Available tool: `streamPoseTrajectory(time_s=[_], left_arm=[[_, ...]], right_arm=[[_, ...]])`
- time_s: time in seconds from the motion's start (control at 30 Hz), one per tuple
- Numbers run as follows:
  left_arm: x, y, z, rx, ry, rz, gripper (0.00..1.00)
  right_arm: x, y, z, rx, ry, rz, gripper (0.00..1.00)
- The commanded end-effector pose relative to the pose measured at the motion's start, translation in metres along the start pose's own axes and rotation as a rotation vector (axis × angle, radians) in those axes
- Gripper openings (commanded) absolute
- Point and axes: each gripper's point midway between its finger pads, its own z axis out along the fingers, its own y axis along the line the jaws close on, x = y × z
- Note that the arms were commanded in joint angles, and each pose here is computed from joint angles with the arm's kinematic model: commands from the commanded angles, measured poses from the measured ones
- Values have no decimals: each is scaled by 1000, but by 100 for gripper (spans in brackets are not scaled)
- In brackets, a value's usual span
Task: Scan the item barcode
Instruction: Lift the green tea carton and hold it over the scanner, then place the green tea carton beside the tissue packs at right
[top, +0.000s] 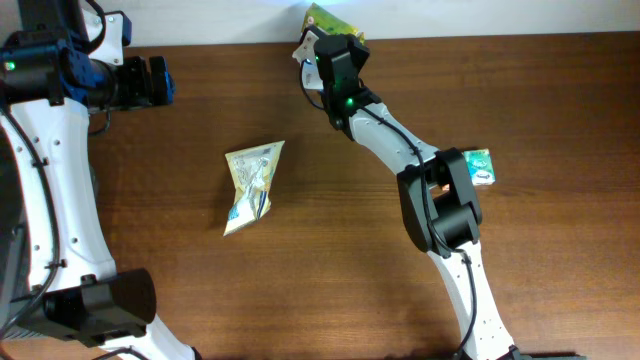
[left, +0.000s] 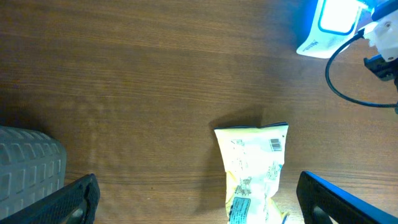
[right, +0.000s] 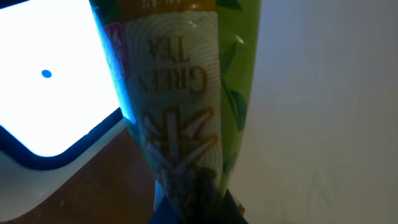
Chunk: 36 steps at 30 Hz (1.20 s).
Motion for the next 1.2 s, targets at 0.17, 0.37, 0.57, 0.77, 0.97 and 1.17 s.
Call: streamPoseTrajectory(time_s=[0.17, 0.37, 0.57, 0.77, 0.97, 1.17], left_arm=[[0, 2, 2, -2, 3, 1, 99], [1, 3, 2, -6, 6, 1, 99], [1, 2, 2, -5, 7, 1, 99], [1, 2, 2, -5, 7, 1, 99], [1, 3, 2, -6, 7, 1, 99], [1, 3, 2, -6, 7, 0, 99]], right_arm=[[-43, -133, -122, -204, -144, 488, 4], [21, -116, -203, -545, 117, 663, 5], [141, -30, -231, -790, 755, 753, 4], [196, 56, -219, -901, 963, 760, 4], [251, 106, -215, -853, 1091, 849, 4], [325, 91, -196, -747, 1180, 990, 4]])
